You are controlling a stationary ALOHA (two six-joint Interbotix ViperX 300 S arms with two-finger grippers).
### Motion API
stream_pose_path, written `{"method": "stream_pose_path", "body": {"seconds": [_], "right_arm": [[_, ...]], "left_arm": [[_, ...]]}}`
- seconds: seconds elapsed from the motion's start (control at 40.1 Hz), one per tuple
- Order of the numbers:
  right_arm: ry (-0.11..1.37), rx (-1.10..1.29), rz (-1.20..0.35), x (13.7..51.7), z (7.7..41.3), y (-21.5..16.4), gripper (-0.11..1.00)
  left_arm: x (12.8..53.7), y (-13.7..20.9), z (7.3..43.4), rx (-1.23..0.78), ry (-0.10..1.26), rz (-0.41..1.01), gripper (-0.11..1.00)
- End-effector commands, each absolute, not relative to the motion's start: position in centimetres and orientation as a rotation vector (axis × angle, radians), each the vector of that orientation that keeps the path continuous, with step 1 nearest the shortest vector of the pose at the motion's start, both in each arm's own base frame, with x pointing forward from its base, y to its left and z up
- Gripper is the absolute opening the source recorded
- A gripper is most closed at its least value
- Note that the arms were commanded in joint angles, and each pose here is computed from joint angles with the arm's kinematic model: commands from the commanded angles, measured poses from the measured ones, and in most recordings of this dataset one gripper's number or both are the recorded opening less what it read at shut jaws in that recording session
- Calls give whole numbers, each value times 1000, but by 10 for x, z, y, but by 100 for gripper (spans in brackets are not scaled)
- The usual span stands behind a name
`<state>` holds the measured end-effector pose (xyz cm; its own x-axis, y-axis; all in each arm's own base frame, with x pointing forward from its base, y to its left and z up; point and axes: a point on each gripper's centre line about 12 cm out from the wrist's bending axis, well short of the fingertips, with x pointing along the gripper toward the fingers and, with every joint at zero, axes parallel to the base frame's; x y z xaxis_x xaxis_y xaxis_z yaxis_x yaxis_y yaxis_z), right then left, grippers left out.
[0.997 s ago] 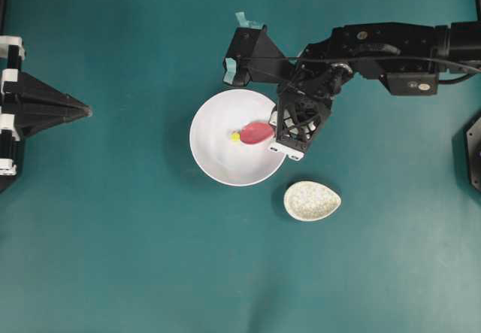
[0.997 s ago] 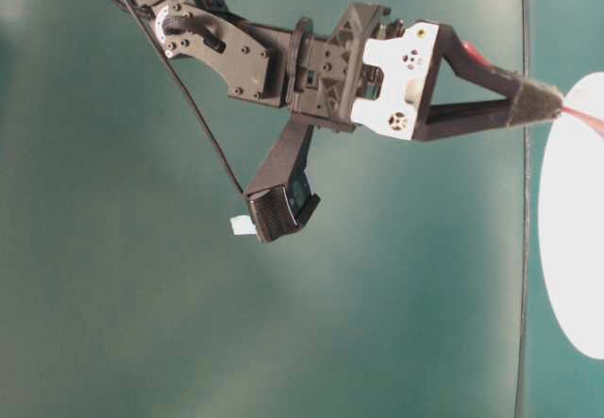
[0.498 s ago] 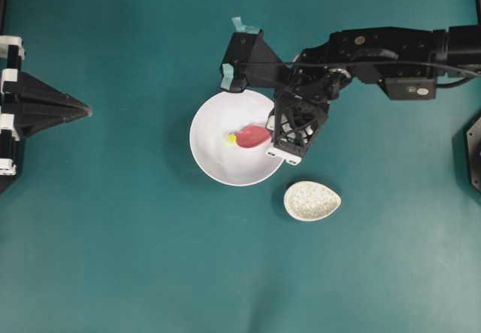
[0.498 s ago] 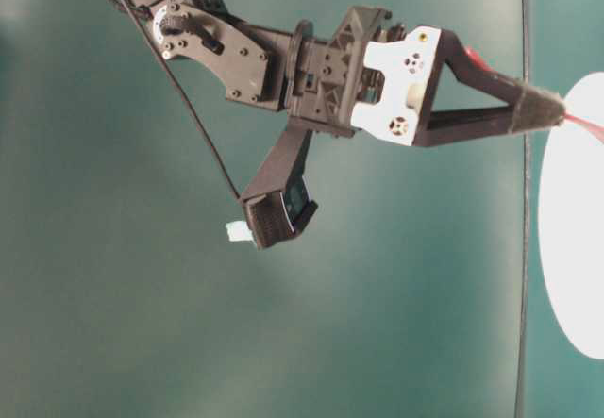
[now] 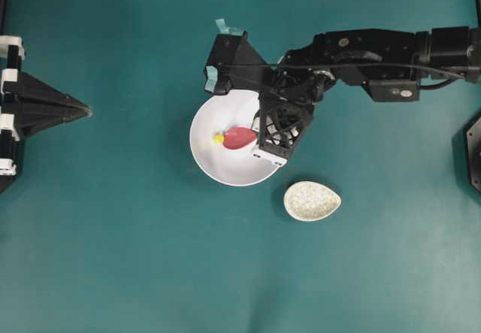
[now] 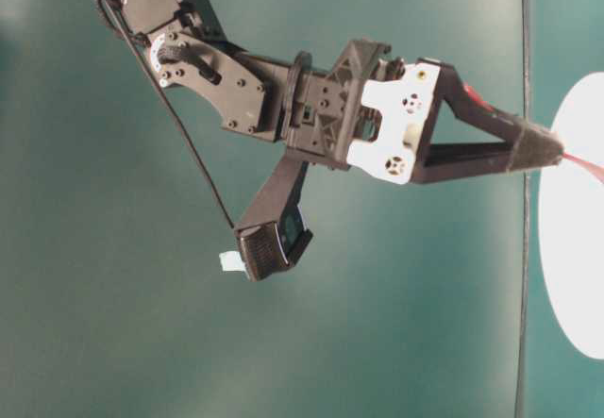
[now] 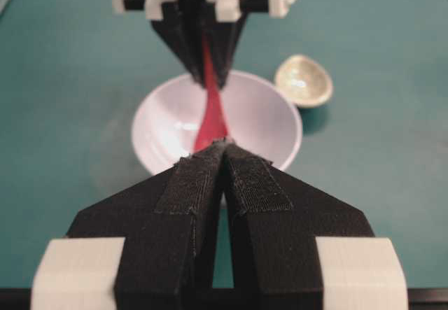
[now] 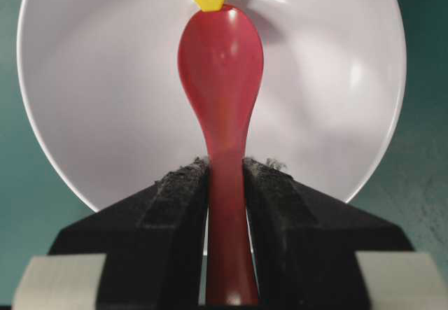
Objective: Scoop the yellow hexagonal prism block from the bowl with a spoon using the right arm.
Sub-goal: 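Lower the spoon into the bowl and push it under the yellow block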
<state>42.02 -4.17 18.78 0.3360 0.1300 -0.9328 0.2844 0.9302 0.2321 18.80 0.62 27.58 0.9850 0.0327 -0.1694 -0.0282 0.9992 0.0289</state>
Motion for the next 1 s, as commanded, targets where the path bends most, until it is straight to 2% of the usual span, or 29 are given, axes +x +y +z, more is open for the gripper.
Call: {"method": "stream_pose_path", "body": {"seconds": [0.0, 0.972], "right_arm": [[1182, 380, -94, 427, 203, -40, 24], [1113, 375, -101, 435, 206, -42, 24]], "left_arm": [[190, 7, 288, 28, 140, 34, 0], [188, 7, 291, 28, 132, 34, 0]]}}
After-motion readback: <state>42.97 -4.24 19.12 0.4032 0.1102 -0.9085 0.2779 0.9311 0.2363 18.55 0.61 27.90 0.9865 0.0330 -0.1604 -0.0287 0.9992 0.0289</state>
